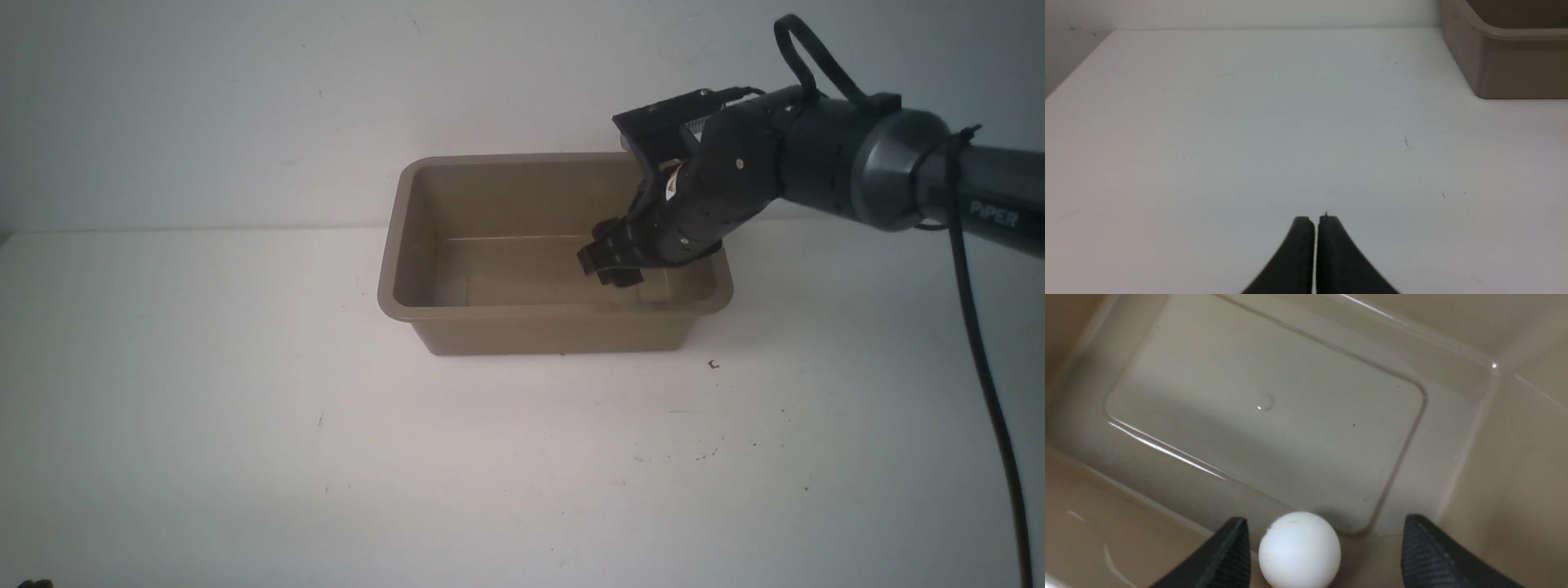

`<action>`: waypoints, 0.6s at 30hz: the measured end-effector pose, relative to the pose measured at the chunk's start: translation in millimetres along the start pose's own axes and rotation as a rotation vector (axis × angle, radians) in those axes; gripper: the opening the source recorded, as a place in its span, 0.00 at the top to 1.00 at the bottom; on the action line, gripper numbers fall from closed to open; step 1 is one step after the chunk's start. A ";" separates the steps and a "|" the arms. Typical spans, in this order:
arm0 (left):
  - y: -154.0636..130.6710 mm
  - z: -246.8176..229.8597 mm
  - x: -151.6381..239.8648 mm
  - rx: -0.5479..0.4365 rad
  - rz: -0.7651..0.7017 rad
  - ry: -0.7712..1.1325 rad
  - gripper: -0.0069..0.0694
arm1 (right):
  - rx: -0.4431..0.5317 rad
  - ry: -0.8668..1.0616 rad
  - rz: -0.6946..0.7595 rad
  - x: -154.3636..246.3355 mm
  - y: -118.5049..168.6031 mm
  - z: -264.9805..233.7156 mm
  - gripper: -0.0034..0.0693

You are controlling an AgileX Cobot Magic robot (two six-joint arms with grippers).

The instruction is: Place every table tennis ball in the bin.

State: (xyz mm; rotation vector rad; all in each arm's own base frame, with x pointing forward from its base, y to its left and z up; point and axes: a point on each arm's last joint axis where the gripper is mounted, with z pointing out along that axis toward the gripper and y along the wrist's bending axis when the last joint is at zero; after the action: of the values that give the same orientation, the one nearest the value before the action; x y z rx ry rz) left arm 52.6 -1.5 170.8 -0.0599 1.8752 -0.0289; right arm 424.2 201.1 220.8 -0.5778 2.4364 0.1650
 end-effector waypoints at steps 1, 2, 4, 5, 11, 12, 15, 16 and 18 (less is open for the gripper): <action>0.0 0.0 0.0 0.000 0.000 0.000 0.92 | 0.004 -0.006 -0.005 -1.2 -0.4 -2.7 0.34; 0.0 0.0 0.0 0.000 0.000 0.000 0.92 | 0.008 -0.025 -0.011 -5.0 -0.9 -11.1 0.38; 0.0 0.0 0.0 0.000 0.000 0.000 0.92 | 0.028 -0.065 -0.032 -12.3 -2.8 -28.2 0.48; 0.0 0.0 0.0 0.000 0.000 0.000 0.92 | 0.051 -0.113 -0.050 -20.0 -5.0 -48.0 0.60; 0.0 0.0 0.0 0.000 0.000 0.000 0.92 | 0.134 -0.336 -0.091 -44.2 -12.0 -146.3 0.94; 0.0 0.0 0.0 0.000 0.000 0.000 0.92 | 0.146 -0.380 -0.091 -46.4 -12.9 -167.1 0.95; 0.0 0.0 0.0 0.000 0.000 0.000 0.92 | 0.177 -0.505 -0.097 -39.3 -14.7 -231.3 0.97; 0.0 0.0 0.0 0.000 0.000 0.000 0.92 | 0.178 -0.522 -0.096 -35.8 -14.6 -239.3 0.97; 0.0 0.0 0.0 0.000 0.000 0.000 0.92 | 0.183 -0.558 -0.111 -12.9 -14.0 -260.6 0.97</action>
State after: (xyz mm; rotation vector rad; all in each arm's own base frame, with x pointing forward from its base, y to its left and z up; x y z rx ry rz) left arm 52.6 -1.5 170.8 -0.0599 1.8752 -0.0289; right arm 297.2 127.7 437.1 -0.5020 1.8519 0.0458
